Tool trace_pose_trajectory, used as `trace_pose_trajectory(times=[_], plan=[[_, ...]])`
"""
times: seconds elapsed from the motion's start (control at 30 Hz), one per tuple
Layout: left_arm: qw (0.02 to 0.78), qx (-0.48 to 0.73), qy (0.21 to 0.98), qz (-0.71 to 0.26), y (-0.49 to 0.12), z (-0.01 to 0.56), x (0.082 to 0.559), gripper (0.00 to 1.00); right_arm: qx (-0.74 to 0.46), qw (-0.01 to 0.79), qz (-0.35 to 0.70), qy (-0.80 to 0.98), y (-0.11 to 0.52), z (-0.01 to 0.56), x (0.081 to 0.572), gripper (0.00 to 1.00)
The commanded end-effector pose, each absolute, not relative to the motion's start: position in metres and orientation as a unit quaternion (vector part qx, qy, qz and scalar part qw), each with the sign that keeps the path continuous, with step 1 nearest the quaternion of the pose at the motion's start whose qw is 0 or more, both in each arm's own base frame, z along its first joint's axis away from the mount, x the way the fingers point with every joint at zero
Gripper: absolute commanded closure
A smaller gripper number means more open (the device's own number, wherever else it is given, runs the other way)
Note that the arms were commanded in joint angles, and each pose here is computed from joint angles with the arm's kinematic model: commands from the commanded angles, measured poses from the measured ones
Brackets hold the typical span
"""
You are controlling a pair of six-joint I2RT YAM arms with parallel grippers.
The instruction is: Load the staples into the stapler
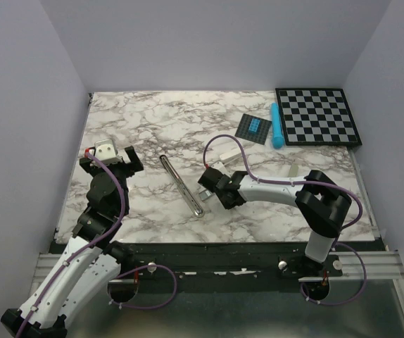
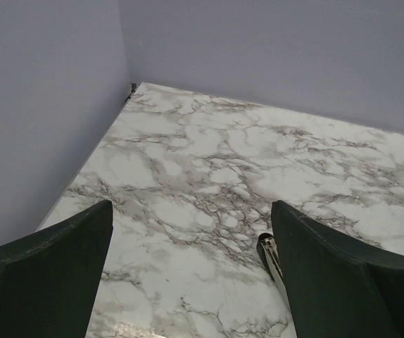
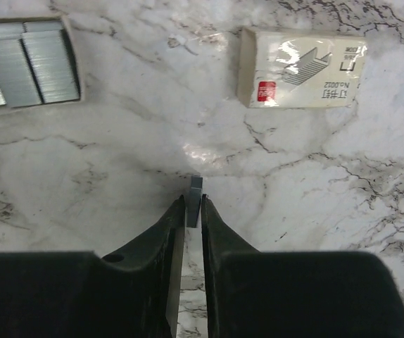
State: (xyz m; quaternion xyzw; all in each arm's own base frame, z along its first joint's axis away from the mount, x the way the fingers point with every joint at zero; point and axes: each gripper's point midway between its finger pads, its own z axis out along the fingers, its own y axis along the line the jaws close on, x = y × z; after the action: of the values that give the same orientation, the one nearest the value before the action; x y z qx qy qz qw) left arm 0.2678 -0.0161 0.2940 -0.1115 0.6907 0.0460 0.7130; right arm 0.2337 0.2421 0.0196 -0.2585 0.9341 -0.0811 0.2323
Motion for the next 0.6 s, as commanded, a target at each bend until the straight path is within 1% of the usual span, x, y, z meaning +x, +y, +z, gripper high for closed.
trace_pose_trajectory(times=[0.0,0.23,0.27,0.33,0.57], plan=[[0.71,-0.111,0.694,0.043,-0.016,0.291,0.268,0.01,-0.263,0.205,-0.064,0.94,0.256,-0.001,0.212,0.78],[0.711,-0.111,0.693,0.044,-0.016,0.292,0.268,0.01,-0.281,0.206,-0.108,0.931,0.255,-0.009,0.204,0.76],[0.711,-0.112,0.693,0.045,-0.015,0.292,0.268,0.01,-0.287,0.207,-0.108,0.929,0.257,-0.009,0.201,0.69],[0.711,-0.112,0.693,0.044,-0.016,0.292,0.268,0.01,-0.29,0.206,-0.104,0.929,0.259,-0.01,0.198,0.65],[0.711,-0.113,0.693,0.045,-0.015,0.292,0.267,0.01,-0.296,0.212,-0.059,0.929,0.274,-0.004,0.184,0.64]])
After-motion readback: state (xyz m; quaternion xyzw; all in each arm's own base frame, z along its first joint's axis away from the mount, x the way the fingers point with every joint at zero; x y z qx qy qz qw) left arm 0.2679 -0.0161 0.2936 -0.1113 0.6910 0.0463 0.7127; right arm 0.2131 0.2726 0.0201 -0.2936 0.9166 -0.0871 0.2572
